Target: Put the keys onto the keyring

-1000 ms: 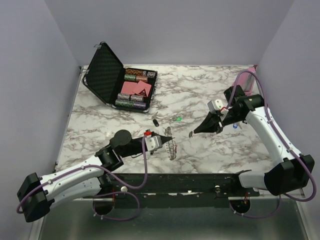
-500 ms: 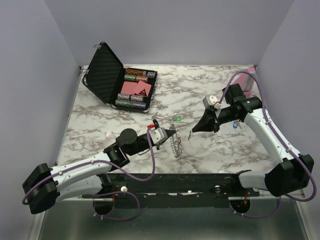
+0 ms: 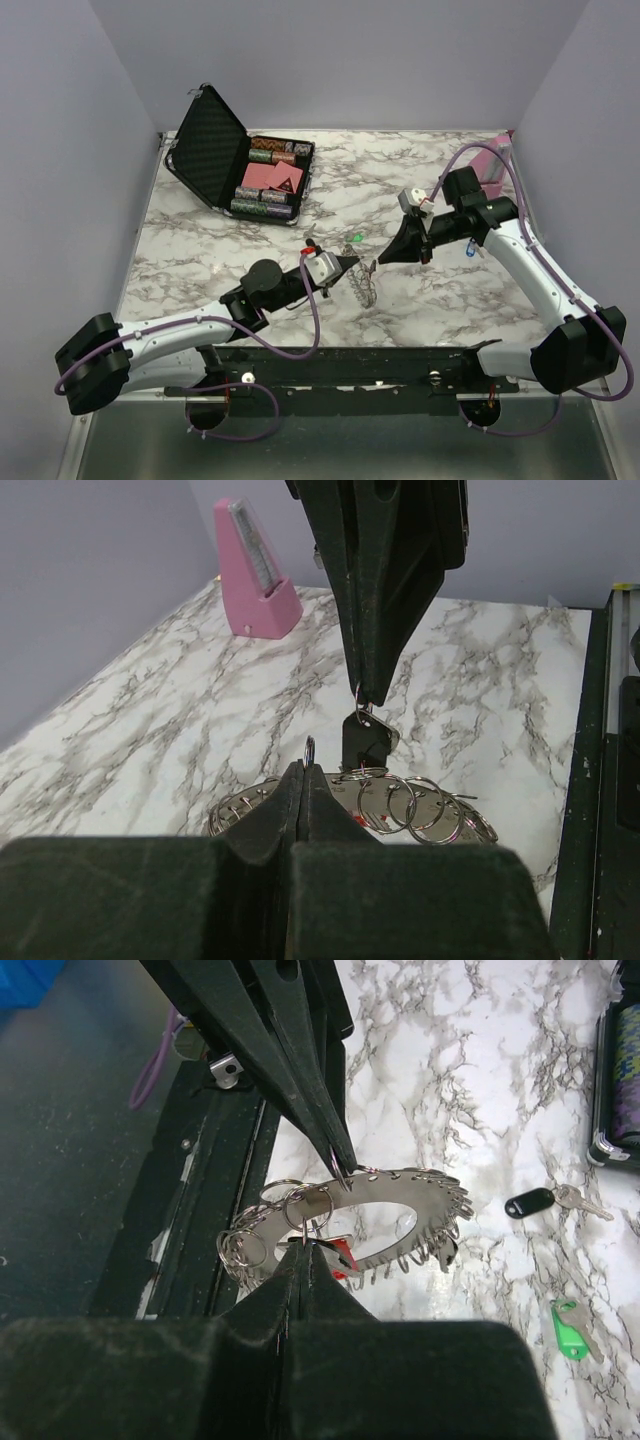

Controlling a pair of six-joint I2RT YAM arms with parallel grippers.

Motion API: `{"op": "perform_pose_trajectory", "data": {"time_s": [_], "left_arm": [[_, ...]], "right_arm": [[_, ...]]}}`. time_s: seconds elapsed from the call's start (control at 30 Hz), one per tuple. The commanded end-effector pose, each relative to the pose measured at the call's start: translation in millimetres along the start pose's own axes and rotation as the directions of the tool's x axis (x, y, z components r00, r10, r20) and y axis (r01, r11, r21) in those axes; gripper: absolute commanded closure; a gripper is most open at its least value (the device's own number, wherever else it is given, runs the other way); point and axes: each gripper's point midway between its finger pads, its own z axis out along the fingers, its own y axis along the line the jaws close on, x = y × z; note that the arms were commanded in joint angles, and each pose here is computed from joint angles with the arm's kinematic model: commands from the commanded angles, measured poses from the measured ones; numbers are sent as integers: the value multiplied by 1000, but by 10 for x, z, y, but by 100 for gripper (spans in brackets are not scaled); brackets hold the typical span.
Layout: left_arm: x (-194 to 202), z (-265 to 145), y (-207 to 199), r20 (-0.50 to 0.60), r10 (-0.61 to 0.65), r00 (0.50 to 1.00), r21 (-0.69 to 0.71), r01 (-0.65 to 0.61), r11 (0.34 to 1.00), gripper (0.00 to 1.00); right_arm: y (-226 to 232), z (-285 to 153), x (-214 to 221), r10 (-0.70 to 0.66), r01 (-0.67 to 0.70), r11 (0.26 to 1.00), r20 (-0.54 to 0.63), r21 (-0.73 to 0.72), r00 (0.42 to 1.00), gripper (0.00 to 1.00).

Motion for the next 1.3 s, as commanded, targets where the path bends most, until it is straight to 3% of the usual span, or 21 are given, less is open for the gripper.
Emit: {"op": "perform_pose_trajectory", "data": {"time_s": [0.0, 0.33, 0.53, 0.87, 1.27], "left_arm": [[-171, 29, 42, 77, 1, 997, -36, 2, 999, 100], [-127, 40, 21, 78, -2, 997, -40, 5, 999, 100], [-86, 9, -88, 77, -41, 996, 13, 40, 999, 100], [-167, -78, -162, 122, -195, 973, 46, 191, 981, 100], [-180, -85, -166, 164, -293, 942, 53, 288, 956, 100]], "right_arm": [[51, 21, 8, -3, 3, 1000, 8, -13, 1000, 100], [-64, 46, 31, 67, -67, 998, 14, 18, 998, 100], [-83, 19, 44, 38, -38, 999, -12, 36, 999, 99], [-33, 49, 116, 11, -11, 1000, -13, 10, 1000, 99], [36, 113, 132, 2, -2, 1000, -2, -30, 1000, 100]]}}
